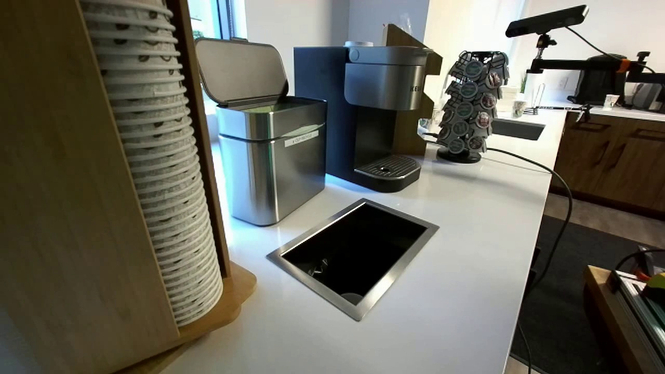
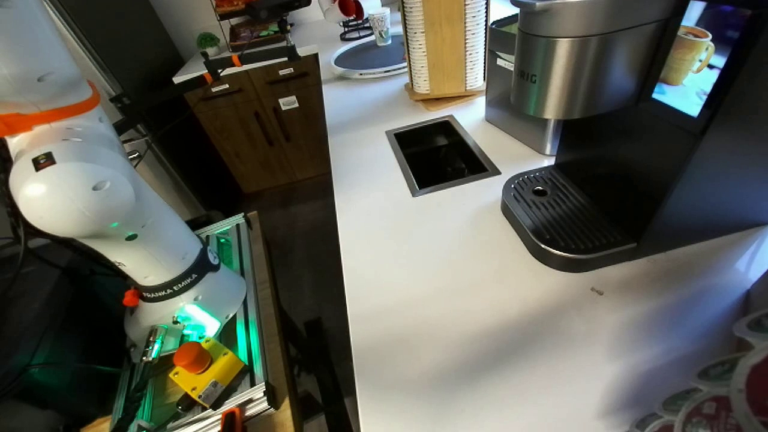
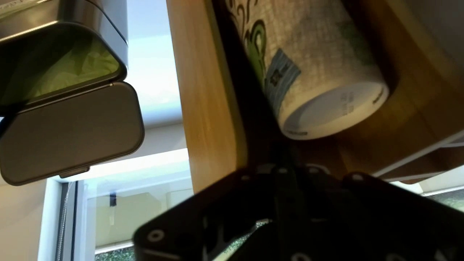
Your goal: Rotate the coffee cup holder.
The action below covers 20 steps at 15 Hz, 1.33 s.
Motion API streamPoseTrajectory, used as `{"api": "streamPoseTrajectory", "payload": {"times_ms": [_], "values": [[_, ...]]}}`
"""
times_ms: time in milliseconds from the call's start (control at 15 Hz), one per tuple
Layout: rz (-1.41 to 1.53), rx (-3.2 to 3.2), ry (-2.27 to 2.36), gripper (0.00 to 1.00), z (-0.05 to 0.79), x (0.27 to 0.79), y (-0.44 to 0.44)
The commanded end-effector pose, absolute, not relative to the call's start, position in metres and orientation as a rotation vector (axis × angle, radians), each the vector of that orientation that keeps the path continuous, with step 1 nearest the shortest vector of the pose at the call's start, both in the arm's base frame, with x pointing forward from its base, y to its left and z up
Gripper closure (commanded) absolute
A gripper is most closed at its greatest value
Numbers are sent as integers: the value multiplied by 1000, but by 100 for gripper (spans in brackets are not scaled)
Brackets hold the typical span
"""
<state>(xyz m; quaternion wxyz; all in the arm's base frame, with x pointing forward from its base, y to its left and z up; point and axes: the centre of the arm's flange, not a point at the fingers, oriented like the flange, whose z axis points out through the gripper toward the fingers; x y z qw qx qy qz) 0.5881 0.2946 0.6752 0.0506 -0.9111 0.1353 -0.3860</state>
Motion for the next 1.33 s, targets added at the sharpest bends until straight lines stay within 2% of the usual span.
{"api": "streamPoseTrajectory", "payload": {"times_ms": [0,733,1267], "values": [[-1237,-2748,422,100,664,605,300],[-1377,-2674,369,100,661,621,299],[-1423,-2578,253,100,703,572,320]]}}
